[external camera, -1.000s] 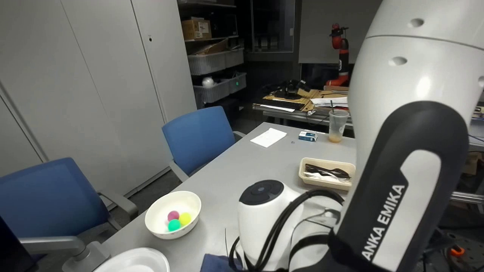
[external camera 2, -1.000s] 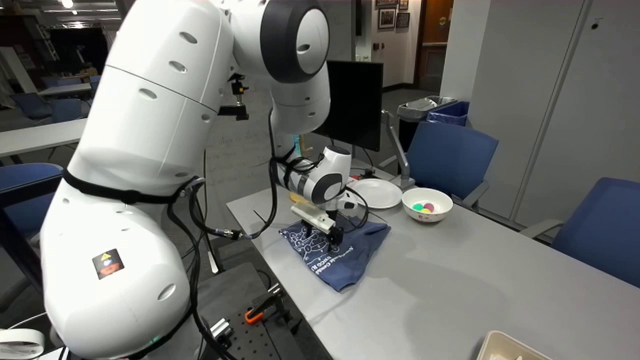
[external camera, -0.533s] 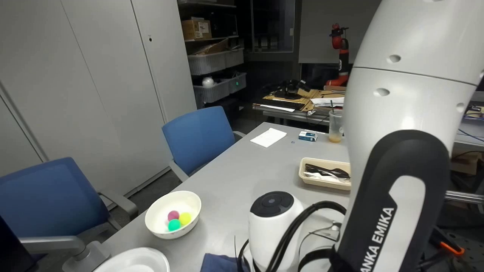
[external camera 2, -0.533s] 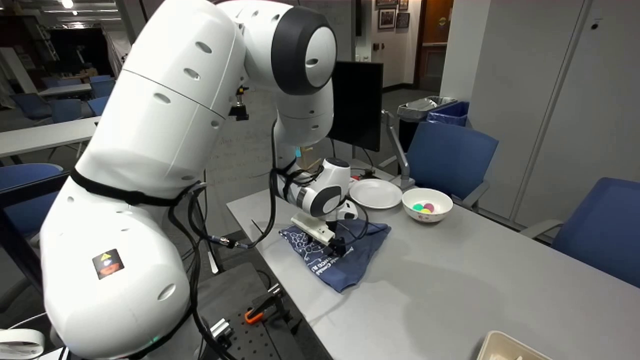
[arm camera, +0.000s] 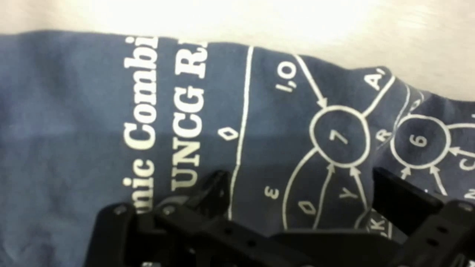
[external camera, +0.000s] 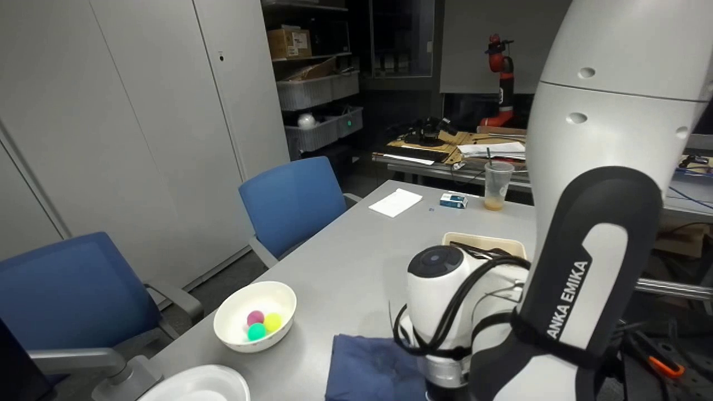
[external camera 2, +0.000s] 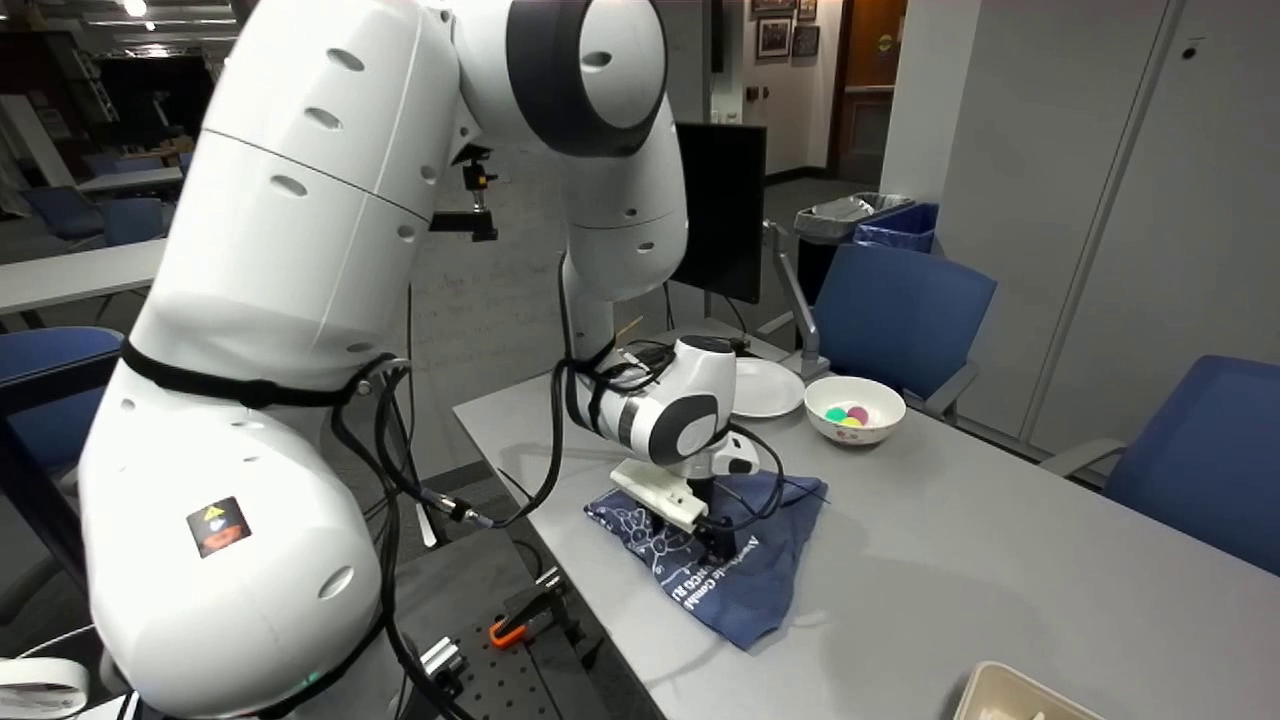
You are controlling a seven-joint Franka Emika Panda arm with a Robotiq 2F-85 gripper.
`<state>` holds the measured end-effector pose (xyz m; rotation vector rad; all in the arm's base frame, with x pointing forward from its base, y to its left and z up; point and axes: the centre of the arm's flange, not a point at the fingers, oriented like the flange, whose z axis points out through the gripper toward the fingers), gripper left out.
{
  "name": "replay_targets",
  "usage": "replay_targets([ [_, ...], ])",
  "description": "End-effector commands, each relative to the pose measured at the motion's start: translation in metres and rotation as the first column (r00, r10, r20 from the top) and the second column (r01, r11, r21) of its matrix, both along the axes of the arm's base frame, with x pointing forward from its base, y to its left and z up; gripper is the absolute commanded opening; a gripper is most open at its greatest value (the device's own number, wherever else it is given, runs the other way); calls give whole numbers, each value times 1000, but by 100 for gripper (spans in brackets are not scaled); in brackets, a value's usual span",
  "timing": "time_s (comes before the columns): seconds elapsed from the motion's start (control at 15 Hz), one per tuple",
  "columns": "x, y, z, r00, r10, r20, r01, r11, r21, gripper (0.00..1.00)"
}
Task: Unfold the T-shirt slightly and move it to the right
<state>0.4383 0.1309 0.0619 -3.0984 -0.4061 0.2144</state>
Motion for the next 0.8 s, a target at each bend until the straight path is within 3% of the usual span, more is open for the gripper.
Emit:
replay_targets([
  [0.0,-26,-69,16,996,-82,38,85,992,-96,100],
  [0.33,-38,-134,39,983,-162,85,174,972,-158,100],
  [0.73,-32,-127,90,974,-220,51,224,972,-73,100],
])
